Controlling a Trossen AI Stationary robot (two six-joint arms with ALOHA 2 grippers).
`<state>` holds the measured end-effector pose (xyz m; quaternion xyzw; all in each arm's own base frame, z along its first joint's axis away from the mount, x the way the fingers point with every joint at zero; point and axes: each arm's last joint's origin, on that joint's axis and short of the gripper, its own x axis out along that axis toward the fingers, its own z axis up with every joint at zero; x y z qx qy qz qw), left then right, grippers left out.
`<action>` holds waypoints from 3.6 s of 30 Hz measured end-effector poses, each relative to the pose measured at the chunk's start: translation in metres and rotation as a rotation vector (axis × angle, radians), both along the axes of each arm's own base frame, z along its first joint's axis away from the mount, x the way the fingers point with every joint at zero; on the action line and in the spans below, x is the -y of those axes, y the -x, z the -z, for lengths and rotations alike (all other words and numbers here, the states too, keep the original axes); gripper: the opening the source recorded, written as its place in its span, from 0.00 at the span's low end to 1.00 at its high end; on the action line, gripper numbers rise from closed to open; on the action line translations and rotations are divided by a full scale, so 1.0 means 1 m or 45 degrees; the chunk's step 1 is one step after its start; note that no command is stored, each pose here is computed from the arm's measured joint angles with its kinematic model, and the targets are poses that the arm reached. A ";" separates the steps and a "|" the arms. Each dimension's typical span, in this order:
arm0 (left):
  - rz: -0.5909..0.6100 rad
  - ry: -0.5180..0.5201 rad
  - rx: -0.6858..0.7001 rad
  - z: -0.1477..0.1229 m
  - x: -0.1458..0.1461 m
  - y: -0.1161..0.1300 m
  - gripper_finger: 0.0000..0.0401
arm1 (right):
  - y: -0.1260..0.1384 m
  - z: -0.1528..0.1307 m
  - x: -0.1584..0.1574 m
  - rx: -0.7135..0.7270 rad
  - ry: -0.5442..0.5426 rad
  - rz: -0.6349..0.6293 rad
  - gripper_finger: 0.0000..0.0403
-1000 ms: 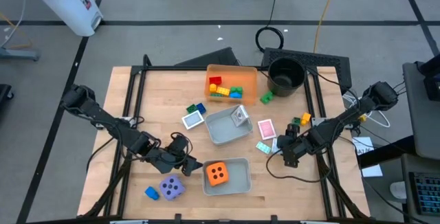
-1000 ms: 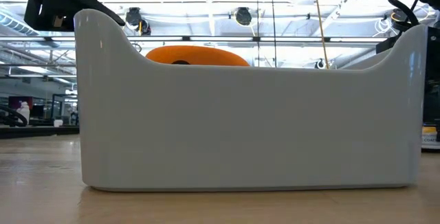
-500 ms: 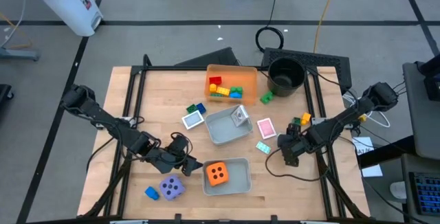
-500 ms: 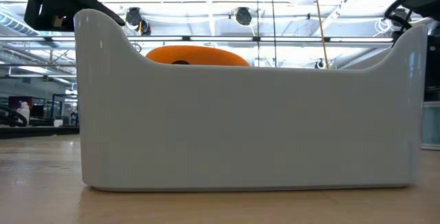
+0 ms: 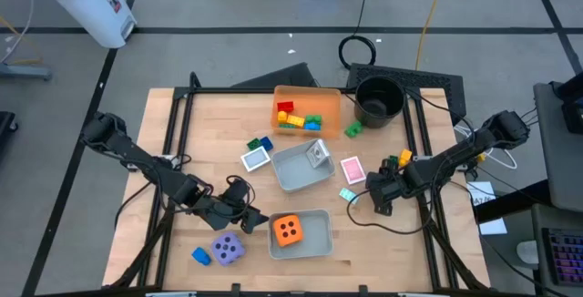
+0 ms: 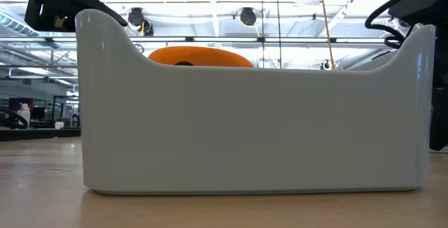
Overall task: Pick & Place Toys
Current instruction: Put the blue deck of cards into the top gray bin
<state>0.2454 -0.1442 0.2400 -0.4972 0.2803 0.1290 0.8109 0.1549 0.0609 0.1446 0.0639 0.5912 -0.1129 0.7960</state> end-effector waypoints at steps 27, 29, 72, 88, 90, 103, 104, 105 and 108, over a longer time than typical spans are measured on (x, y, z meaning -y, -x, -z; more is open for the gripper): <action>0.087 -0.176 0.391 -0.051 -0.042 -0.043 0.68 | -0.006 -0.061 0.013 0.654 -0.460 0.025 0.17; 0.105 -0.280 0.433 -0.065 -0.049 -0.048 0.68 | -0.012 -0.075 0.014 0.849 -0.543 0.013 0.18; 0.631 -0.299 0.409 -0.072 -0.123 -0.177 0.31 | -0.061 -0.102 0.015 1.406 -0.812 -0.109 0.16; 0.690 -0.339 0.404 -0.079 -0.125 -0.169 0.19 | -0.063 -0.111 0.022 1.520 -0.877 -0.043 0.37; 0.688 -0.346 0.382 -0.083 -0.128 -0.163 0.19 | -0.064 -0.111 0.027 1.519 -0.883 -0.026 0.41; 0.616 -0.467 -0.081 -0.083 -0.173 -0.118 0.18 | -0.062 -0.117 0.071 1.634 -0.649 0.032 0.62; 0.624 -0.468 -0.122 -0.080 -0.177 -0.115 0.17 | -0.061 -0.117 0.074 1.641 -0.633 0.047 0.63; 0.628 -0.482 -0.133 -0.080 -0.181 -0.114 0.17 | -0.061 -0.117 0.078 1.647 -0.629 0.066 0.63; 0.659 -0.505 -0.167 -0.077 -0.195 -0.109 0.17 | -0.060 -0.119 0.085 1.675 -0.632 0.124 0.63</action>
